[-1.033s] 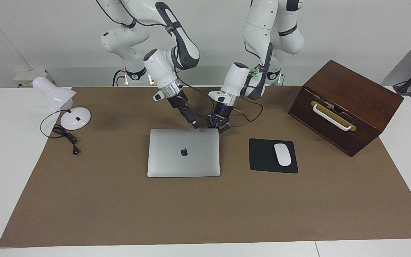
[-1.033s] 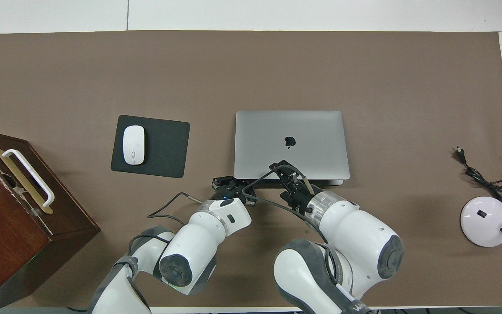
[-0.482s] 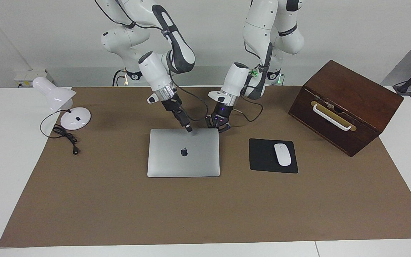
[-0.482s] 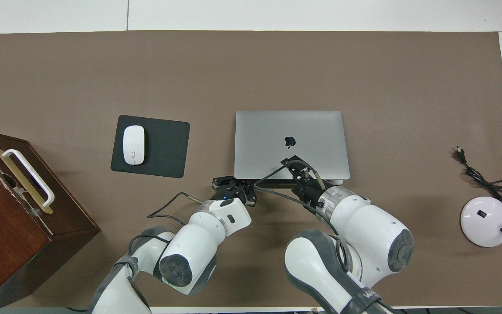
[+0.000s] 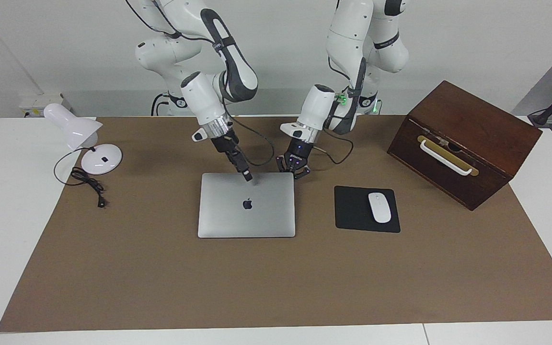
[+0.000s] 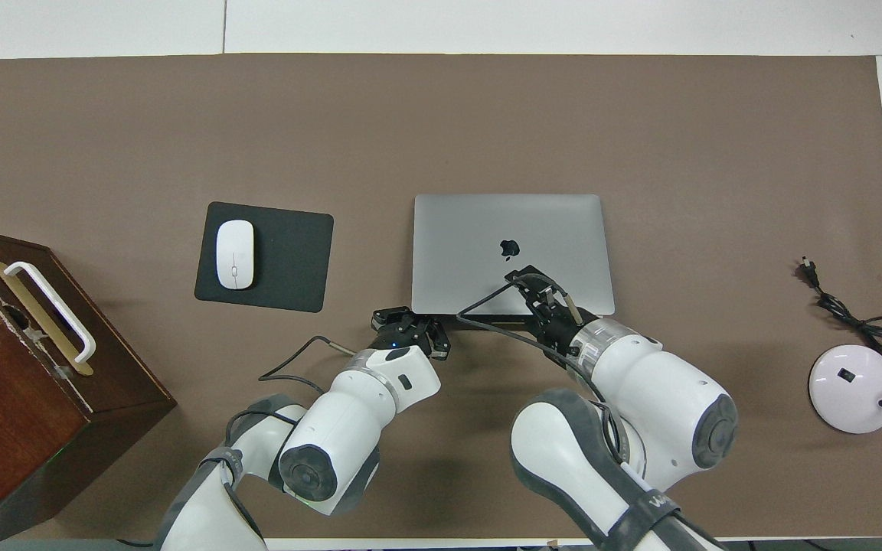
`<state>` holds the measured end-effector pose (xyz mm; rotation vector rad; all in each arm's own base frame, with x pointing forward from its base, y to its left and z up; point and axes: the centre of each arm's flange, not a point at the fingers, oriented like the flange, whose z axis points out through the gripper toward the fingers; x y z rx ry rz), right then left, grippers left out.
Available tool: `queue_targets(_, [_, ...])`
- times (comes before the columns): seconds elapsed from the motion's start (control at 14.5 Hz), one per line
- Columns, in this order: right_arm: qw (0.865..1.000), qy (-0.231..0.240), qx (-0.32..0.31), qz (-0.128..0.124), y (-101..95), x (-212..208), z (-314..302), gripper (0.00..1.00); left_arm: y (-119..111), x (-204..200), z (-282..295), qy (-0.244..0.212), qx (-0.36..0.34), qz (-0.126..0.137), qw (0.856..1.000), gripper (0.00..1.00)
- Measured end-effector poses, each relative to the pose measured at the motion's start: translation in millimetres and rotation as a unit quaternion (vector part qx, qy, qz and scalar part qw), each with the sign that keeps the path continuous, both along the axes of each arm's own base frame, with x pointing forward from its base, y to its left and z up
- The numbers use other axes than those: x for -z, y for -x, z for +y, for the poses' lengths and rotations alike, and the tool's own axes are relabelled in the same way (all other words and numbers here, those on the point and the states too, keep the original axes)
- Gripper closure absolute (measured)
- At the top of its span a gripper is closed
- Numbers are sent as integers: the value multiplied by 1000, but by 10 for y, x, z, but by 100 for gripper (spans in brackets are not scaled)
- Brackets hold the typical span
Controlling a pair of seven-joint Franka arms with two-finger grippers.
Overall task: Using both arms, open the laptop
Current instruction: 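Hold the base with the left gripper while the right gripper lifts the lid, then push the laptop lid open farther from the robot with the right gripper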
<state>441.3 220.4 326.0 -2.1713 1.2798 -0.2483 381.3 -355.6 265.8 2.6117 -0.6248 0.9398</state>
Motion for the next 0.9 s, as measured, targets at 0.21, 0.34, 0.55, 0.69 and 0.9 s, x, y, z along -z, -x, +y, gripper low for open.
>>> queue_targets(0.21, [1000, 4, -2, -6, -82, 1, -41, 0, 0, 0, 0, 0, 0, 0, 1000, 99])
queue_targets(0.34, [1000, 4, -2, -13, -163, -32, -56, 0, 0, 0, 0, 0, 0, 0, 1000, 99])
queue_targets(0.55, [1000, 4, -4, -23, -250, -81, -53, 0, -1, 1, 0, 0, 0, 0, 1000, 99])
queue_targets(0.69, [1000, 2, -5, -28, -300, -116, -37, 0, -1, 1, 0, 0, 0, 0, 1000, 99])
queue_targets(0.9, [999, -6, -3, -41, -393, -239, -4, 0, -1, 2, 0, 0, 0, 0, 1000, 99])
